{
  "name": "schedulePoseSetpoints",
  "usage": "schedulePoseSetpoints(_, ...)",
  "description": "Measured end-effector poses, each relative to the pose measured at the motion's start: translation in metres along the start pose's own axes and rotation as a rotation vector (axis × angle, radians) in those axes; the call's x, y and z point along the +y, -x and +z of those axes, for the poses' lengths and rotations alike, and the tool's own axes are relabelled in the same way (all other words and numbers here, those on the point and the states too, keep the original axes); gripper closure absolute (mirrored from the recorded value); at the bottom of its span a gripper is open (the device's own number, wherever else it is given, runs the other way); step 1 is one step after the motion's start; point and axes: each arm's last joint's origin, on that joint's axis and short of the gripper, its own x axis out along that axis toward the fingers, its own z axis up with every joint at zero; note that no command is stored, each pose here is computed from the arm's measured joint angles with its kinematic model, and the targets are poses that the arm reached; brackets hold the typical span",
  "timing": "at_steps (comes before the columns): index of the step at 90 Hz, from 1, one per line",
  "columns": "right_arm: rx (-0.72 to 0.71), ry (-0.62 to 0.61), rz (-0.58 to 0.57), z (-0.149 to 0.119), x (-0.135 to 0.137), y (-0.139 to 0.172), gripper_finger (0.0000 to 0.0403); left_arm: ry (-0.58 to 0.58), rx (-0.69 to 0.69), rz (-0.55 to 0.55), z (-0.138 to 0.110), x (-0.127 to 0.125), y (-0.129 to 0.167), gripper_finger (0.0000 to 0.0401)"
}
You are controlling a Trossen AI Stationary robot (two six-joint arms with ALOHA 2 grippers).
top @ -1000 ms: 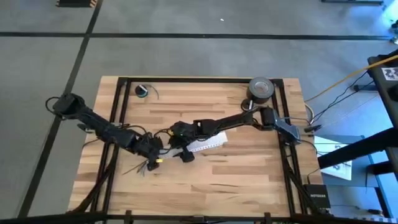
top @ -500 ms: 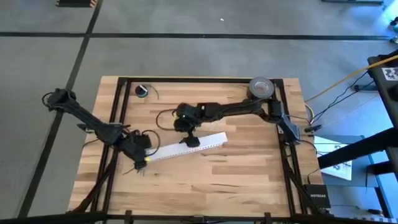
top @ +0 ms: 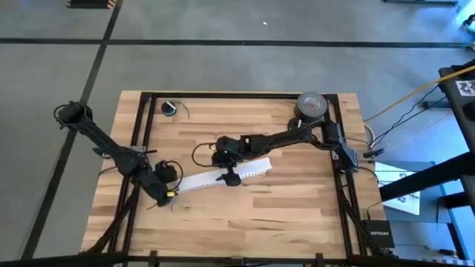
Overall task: Ziptie cables
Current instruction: Close the white cable duct
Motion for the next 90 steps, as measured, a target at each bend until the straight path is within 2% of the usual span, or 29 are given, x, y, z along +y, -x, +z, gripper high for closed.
schedulePoseSetpoints(19, -0.032, 0.003, -0.012, 0.004, 0.001, 0.000, 0.0084, 0.013, -0.006, -0.007, 0.000, 0.000, 0.000, 0.0115)
schedulePoseSetpoints(42, -0.024, 0.000, -0.057, 0.004, 0.000, 0.000, 0.0084, -0.008, -0.011, -0.012, 0.001, -0.001, 0.000, 0.0162)
schedulePoseSetpoints(59, -0.015, -0.003, -0.060, 0.005, 0.000, 0.000, 0.0084, -0.024, -0.016, -0.005, 0.001, -0.001, 0.000, 0.0166)
schedulePoseSetpoints(76, 0.000, -0.004, -0.056, 0.025, 0.003, 0.021, 0.0084, -0.026, -0.022, 0.001, 0.001, 0.000, 0.000, 0.0166)
schedulePoseSetpoints(90, 0.048, -0.002, -0.030, 0.022, 0.011, 0.024, 0.0084, -0.029, -0.023, 0.000, 0.001, -0.001, 0.000, 0.0166)
